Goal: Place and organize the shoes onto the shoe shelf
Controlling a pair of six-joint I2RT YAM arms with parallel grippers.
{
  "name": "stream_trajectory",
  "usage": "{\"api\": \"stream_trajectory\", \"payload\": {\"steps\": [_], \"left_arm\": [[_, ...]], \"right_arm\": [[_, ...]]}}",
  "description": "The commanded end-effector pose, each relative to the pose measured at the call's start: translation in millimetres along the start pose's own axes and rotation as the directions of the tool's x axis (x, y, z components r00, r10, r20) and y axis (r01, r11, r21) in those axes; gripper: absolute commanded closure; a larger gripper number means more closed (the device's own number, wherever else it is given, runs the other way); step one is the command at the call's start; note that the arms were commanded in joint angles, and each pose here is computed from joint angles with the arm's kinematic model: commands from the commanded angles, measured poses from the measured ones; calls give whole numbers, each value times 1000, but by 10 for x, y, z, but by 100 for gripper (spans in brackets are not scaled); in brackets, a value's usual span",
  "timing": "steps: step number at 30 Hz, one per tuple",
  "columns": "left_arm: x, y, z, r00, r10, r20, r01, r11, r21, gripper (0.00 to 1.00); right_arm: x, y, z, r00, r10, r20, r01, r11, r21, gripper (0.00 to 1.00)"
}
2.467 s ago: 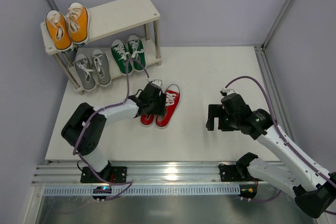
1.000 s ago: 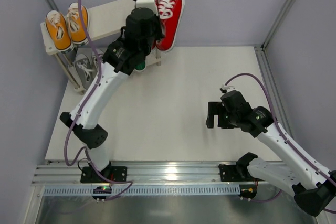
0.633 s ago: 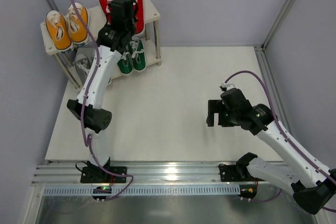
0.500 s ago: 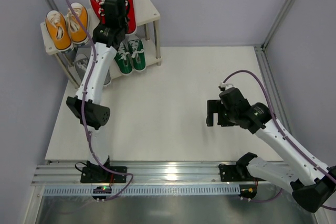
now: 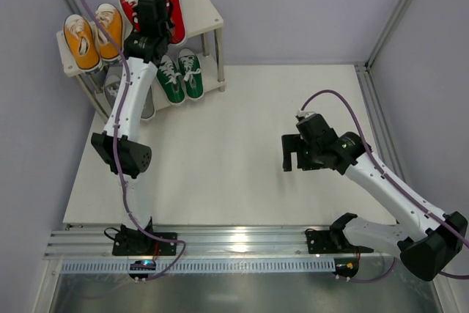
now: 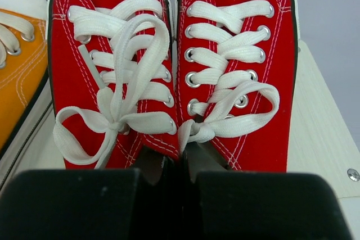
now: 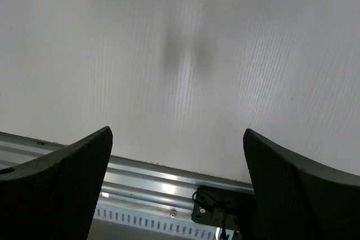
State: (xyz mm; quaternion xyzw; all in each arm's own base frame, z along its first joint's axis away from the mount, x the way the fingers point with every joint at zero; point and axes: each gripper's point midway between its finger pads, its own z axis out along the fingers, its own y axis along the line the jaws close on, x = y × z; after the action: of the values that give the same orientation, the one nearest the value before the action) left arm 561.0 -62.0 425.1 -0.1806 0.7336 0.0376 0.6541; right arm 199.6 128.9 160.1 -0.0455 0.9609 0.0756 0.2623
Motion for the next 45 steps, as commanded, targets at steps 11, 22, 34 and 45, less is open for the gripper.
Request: {"api": "stream_trajectory", "payload": {"steps": [11, 22, 34, 45], "left_arm": [[-863, -236, -96, 941, -227, 251, 199, 971, 131, 99], [-1123, -195, -296, 920, -250, 301, 210, 964, 160, 18], [-1653, -121, -1153, 896, -338, 289, 236, 912, 335, 12], [-634, 416, -2367, 985, -172, 3, 153, 883, 443, 6]], "right_arm": [[-182, 96, -32, 999, -22, 45, 24, 999, -28, 2], [-199, 120, 2, 999, -17, 41, 18, 999, -32, 2], [-276, 240, 13, 997, 7, 73, -1, 996, -88, 2], [-489, 27, -51, 986, 84, 147, -93, 994, 57, 2]]}}
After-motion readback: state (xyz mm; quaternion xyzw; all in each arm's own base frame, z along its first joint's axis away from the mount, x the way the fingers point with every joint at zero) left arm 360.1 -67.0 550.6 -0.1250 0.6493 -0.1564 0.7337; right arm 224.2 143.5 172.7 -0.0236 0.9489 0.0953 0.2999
